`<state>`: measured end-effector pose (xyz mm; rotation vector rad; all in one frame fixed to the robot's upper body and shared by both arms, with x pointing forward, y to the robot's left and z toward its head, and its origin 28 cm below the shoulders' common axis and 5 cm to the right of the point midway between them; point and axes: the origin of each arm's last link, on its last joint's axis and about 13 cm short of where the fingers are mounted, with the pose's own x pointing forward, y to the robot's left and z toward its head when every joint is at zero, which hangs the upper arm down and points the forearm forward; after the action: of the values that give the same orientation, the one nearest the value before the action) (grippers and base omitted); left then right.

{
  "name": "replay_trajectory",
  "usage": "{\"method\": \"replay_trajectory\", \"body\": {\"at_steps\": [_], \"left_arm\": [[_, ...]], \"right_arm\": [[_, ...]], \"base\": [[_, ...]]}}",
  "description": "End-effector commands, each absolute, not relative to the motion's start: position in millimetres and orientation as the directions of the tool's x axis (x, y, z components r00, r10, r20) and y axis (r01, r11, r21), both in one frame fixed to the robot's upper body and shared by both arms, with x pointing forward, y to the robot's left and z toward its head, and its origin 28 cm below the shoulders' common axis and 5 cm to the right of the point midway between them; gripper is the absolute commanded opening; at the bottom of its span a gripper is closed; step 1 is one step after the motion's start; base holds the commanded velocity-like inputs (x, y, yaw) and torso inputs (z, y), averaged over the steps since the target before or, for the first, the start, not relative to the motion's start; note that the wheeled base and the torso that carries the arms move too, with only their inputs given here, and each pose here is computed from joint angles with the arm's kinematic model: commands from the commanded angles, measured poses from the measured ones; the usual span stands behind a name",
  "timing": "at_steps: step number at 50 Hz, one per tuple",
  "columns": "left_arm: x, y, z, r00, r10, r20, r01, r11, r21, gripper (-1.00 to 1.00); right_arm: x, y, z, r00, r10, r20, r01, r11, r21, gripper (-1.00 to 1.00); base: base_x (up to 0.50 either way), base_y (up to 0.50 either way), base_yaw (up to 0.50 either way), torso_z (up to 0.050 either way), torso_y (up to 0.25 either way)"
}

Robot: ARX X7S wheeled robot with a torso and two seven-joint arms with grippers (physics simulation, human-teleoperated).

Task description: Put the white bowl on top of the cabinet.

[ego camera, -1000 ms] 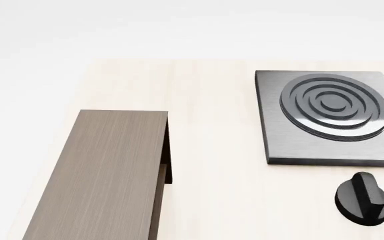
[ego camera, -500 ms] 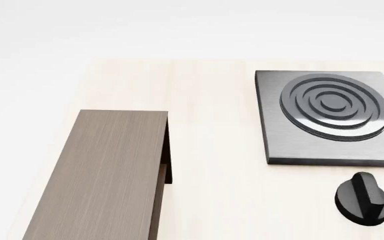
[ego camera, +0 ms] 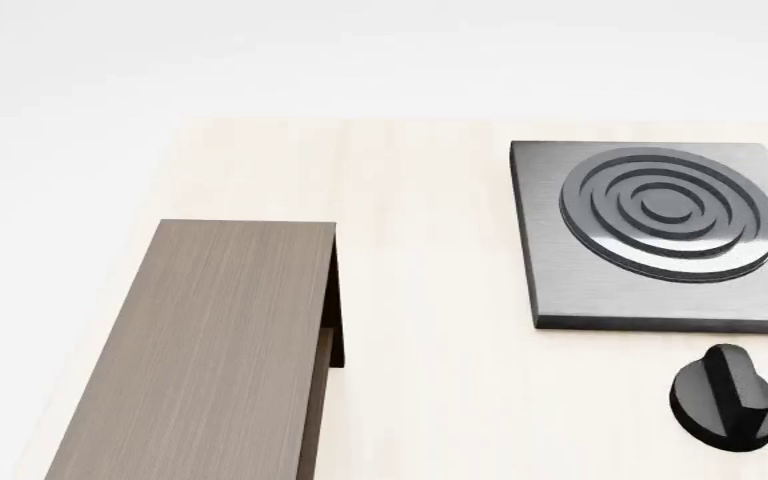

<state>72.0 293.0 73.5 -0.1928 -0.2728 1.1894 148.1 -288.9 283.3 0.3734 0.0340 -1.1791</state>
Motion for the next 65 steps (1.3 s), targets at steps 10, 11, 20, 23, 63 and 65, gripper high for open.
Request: {"method": "replay_trajectory", "body": {"at_steps": [10,11,20,23,63,65], "left_arm": [[72.6,287.0,69.1,0.403,0.905,0.135,-0.872,0.425,-0.244,1.00],[72.6,287.1,69.0,0.403,0.905,0.135,-0.872,0.425,-0.244,1.00],[72.9,287.1,69.1,0.403,0.905,0.135,-0.872,0.425,-0.243,1.00],[73.0,286.8,69.2,0.405,0.904,0.135,-0.871,0.426,-0.243,1.00],[73.8,287.0,67.7,0.408,0.904,0.131,-0.869,0.428,-0.250,1.00],[74.0,286.9,67.6,0.408,0.903,0.130,-0.868,0.429,-0.249,1.00]], "right_arm": [[130.3,-301.4,269.6,0.316,-0.905,-0.285,0.923,0.224,0.313,1.00],[129.6,-302.6,266.9,0.308,-0.900,-0.307,0.925,0.209,0.316,1.00],[115.4,-315.3,234.1,0.134,-0.848,-0.513,0.963,-0.011,0.269,1.00],[110.7,-315.9,235.2,0.144,-0.837,-0.528,0.957,-0.019,0.291,1.00],[109.8,-312.9,232.7,0.305,-0.770,-0.560,0.919,0.086,0.384,1.00],[111.1,-311.5,233.3,0.305,-0.780,-0.547,0.924,0.104,0.367,1.00]], "base": [[0.00,0.00,0.00,0.000,0.000],[0.00,0.00,0.00,0.000,0.000],[0.00,0.00,0.00,0.000,0.000],[0.00,0.00,0.00,0.000,0.000],[0.00,0.00,0.00,0.000,0.000],[0.00,0.00,0.00,0.000,0.000]]}}
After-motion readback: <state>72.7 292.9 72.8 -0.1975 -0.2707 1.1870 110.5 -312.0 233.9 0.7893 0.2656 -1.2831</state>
